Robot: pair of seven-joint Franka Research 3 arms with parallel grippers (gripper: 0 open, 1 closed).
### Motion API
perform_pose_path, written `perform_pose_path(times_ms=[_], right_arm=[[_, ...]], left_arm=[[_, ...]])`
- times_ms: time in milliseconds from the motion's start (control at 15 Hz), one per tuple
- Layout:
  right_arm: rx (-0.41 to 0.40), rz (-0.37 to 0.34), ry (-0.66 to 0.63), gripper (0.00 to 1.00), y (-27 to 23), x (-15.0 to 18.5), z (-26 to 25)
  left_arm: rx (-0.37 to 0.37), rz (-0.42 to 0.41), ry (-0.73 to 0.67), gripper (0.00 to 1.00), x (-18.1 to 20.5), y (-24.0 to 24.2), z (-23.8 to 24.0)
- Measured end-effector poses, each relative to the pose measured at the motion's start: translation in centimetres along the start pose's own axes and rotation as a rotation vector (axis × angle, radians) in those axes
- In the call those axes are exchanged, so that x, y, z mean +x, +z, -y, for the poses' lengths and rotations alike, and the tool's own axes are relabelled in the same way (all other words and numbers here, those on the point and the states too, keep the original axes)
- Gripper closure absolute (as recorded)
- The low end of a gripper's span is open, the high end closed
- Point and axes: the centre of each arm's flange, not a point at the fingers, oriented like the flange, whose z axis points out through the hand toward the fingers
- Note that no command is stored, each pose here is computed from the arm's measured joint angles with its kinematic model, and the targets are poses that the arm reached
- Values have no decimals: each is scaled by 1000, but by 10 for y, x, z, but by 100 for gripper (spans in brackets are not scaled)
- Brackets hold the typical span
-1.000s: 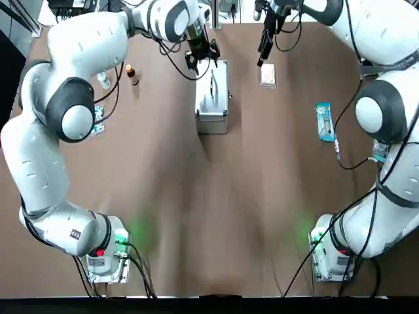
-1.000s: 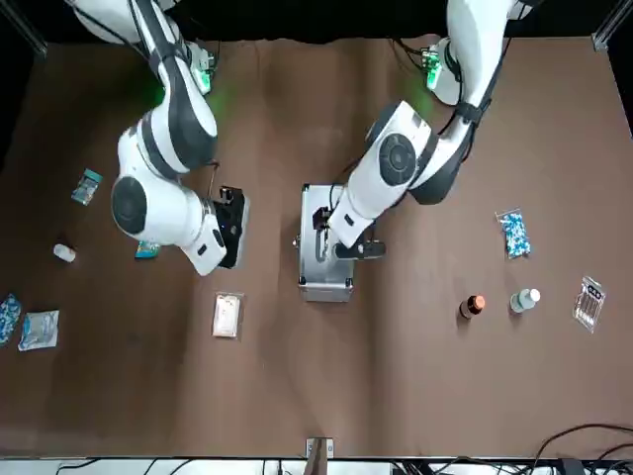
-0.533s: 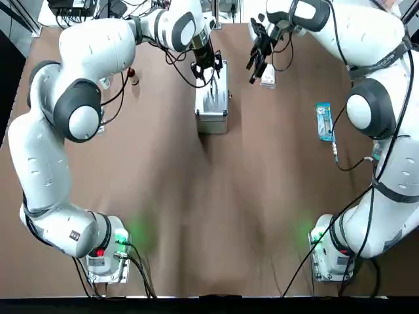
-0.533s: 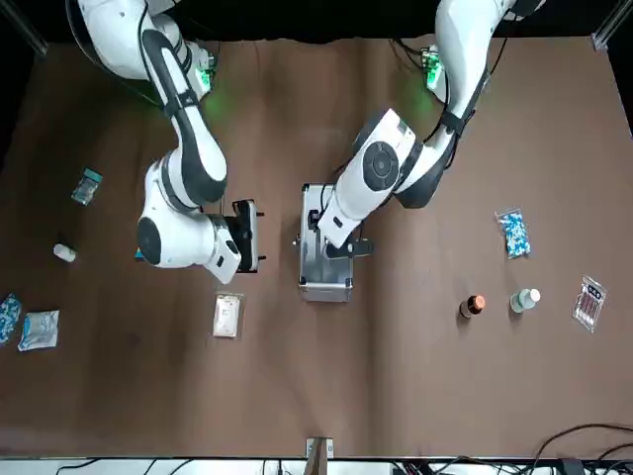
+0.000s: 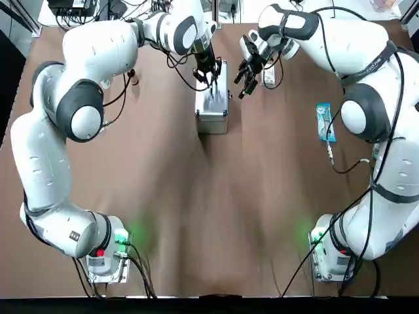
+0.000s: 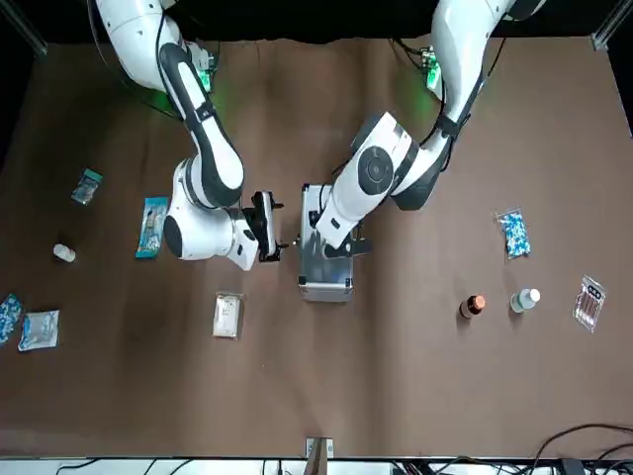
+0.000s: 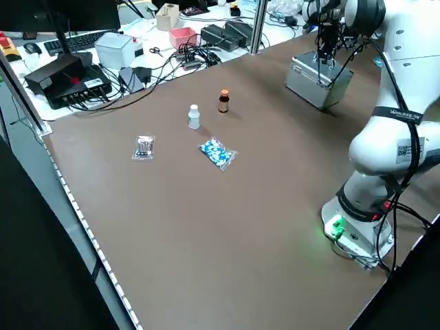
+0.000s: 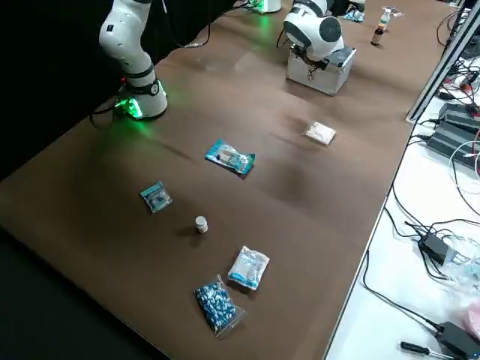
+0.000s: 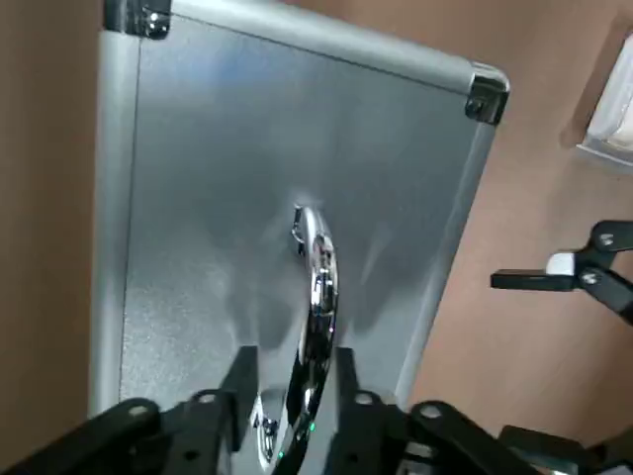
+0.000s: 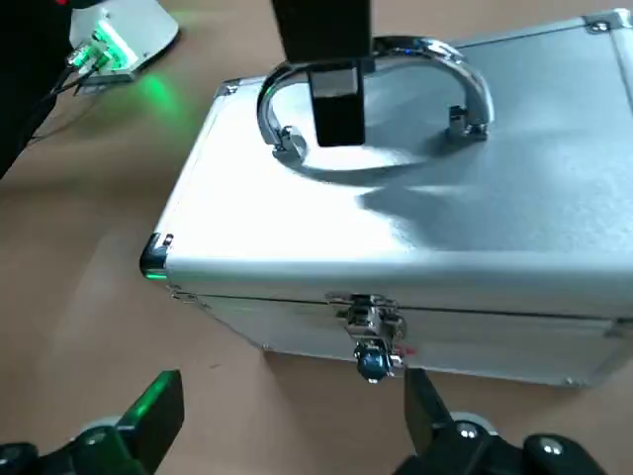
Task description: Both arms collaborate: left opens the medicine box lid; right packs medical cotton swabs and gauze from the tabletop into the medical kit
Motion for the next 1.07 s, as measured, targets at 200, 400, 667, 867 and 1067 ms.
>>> perform_pose_path(times_ms=[200,400,667,867,1067], right_arm=[[14,-46,-7,1,16,-7,-3],[-5,-72,-14,2,30,-11,-7],[-22,-114,-43,2,40,-8,-8],[-22,-119,-38,4,46,-9,-8],[-23,-115,-56,12,51,-10,-9]], left_arm=[[27,-8,16,67,0,0,2],[46,-10,19,74,0,-2,2],[61,-26,10,84,-2,-4,-1],[84,-48,12,91,-8,-1,-5],[86,-54,8,91,-8,-2,-6]])
